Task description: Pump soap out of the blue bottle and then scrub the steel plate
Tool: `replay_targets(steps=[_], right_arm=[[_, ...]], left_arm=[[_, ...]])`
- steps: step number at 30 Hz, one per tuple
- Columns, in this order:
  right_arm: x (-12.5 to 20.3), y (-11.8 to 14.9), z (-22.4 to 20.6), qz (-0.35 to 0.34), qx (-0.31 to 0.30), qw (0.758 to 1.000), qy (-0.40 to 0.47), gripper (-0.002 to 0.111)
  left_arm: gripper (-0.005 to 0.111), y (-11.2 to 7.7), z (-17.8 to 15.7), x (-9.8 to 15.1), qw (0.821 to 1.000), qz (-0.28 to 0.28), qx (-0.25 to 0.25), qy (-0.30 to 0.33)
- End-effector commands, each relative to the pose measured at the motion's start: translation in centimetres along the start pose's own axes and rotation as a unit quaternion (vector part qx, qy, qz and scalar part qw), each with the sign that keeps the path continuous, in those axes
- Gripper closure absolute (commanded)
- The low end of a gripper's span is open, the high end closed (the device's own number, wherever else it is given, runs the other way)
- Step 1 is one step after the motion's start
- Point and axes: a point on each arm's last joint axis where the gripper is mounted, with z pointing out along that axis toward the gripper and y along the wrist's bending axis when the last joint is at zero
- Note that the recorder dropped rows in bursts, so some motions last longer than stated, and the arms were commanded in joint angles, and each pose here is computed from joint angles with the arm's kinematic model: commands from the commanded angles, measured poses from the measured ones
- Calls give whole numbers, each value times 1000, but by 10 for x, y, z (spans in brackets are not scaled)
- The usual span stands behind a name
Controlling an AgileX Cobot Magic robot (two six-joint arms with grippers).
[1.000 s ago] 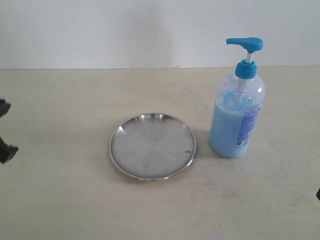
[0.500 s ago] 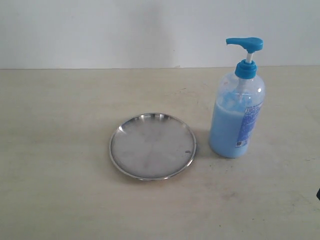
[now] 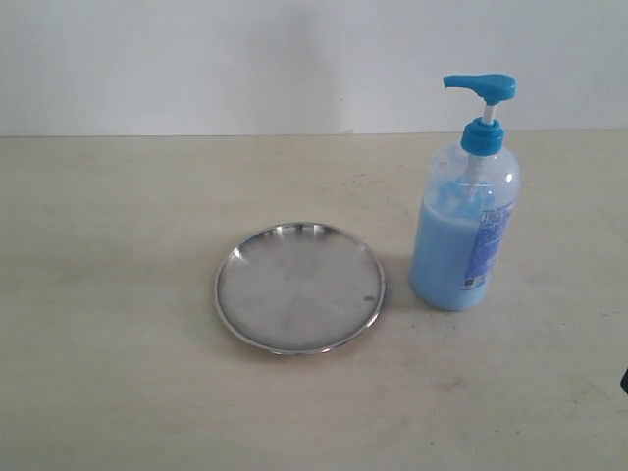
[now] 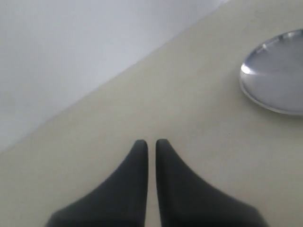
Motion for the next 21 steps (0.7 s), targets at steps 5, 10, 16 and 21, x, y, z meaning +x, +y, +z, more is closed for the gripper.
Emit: replay_targets(steps=[5,10,16,21], right_arm=[[0,0,0,-6,0,1000,-1,107],[0,0,0,-6,0,1000,-2,107],[0,0,0,-6,0,1000,-2,107],[0,0,0,-6,0,1000,-2,107]], left_arm=[[103,-10,4,18,1000,-17,8,8],[103,-23,3,46,999,-35,18,32],[103,-21,-6,64,993,-68,-29,87],[103,-17,-16,62,992,-76,-81,54]])
